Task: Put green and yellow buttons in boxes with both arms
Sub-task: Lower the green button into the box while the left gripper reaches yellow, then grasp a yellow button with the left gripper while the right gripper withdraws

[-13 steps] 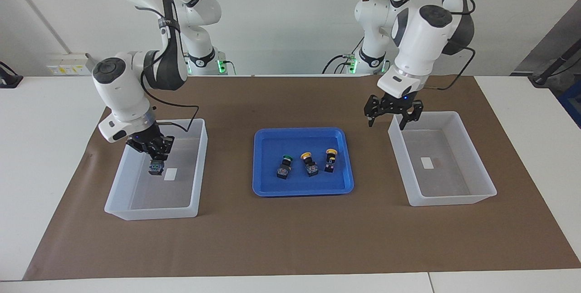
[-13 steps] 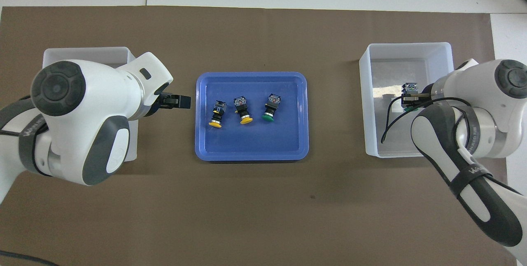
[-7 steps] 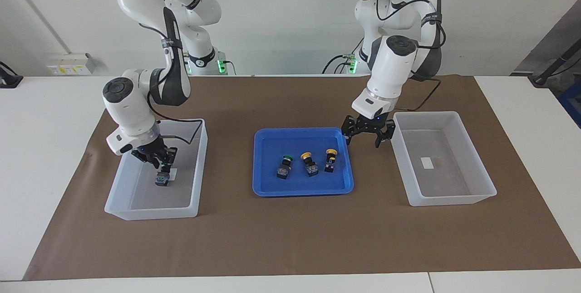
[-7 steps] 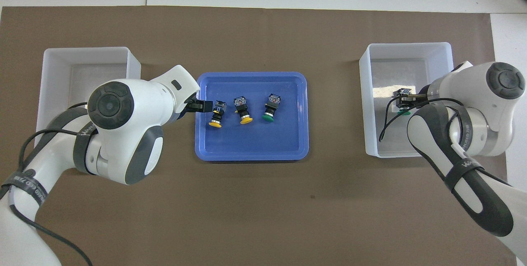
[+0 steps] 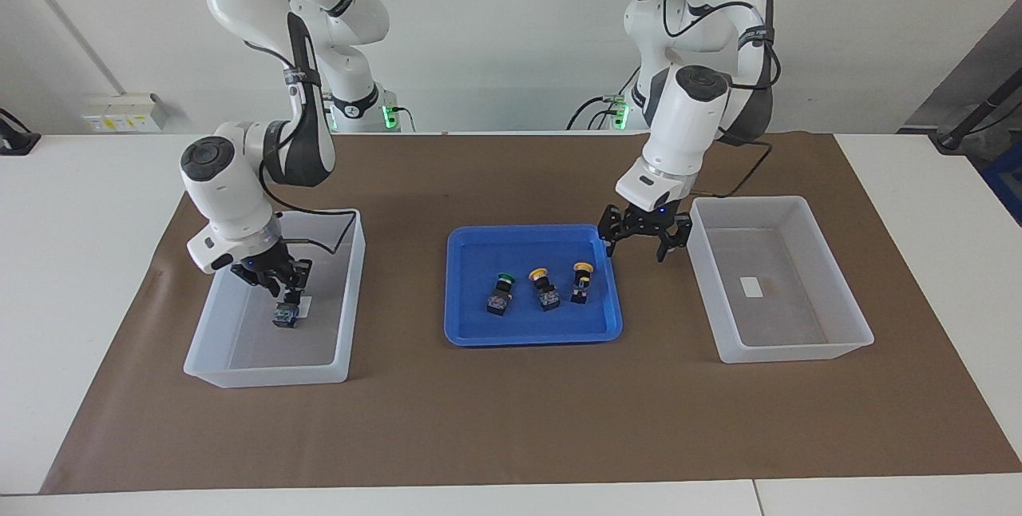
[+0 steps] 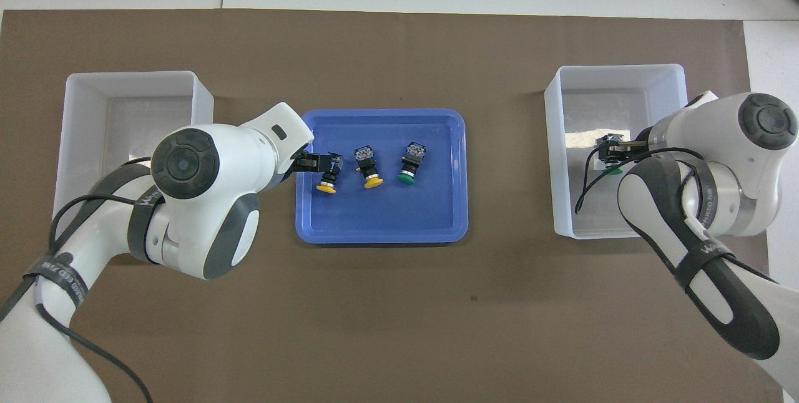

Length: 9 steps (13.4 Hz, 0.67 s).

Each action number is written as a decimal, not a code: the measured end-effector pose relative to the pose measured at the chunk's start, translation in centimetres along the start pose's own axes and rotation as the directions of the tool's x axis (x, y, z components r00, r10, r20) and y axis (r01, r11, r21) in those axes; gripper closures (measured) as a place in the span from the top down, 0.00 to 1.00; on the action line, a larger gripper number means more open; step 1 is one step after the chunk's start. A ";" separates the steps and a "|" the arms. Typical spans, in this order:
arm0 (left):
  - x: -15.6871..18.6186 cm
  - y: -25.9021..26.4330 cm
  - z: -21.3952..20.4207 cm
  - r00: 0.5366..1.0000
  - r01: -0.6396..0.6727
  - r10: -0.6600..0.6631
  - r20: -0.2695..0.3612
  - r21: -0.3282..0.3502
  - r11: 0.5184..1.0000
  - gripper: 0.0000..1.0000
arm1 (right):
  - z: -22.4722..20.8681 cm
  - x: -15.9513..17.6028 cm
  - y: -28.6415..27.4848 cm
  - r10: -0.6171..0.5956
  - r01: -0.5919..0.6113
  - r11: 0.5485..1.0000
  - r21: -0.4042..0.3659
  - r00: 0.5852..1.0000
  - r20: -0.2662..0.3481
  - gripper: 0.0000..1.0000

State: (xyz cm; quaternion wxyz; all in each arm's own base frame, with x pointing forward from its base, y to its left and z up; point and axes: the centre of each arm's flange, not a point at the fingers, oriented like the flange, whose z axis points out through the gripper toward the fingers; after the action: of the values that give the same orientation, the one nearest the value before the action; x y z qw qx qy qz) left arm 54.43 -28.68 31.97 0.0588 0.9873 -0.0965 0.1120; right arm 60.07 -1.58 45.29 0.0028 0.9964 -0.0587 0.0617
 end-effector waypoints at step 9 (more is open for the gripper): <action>-0.6 1.4 0.2 1.000 -0.023 0.023 0.006 -0.005 1.000 0.34 | -15.1 -1.2 0.2 0.000 0.000 1.000 0.003 0.998 0.055 1.00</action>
State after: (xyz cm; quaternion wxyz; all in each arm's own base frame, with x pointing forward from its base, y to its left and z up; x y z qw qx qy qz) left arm 53.65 -30.01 31.78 0.0597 0.9863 -0.1084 0.1095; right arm 57.05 -1.40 60.14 -0.0004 0.9977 -0.0587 0.0343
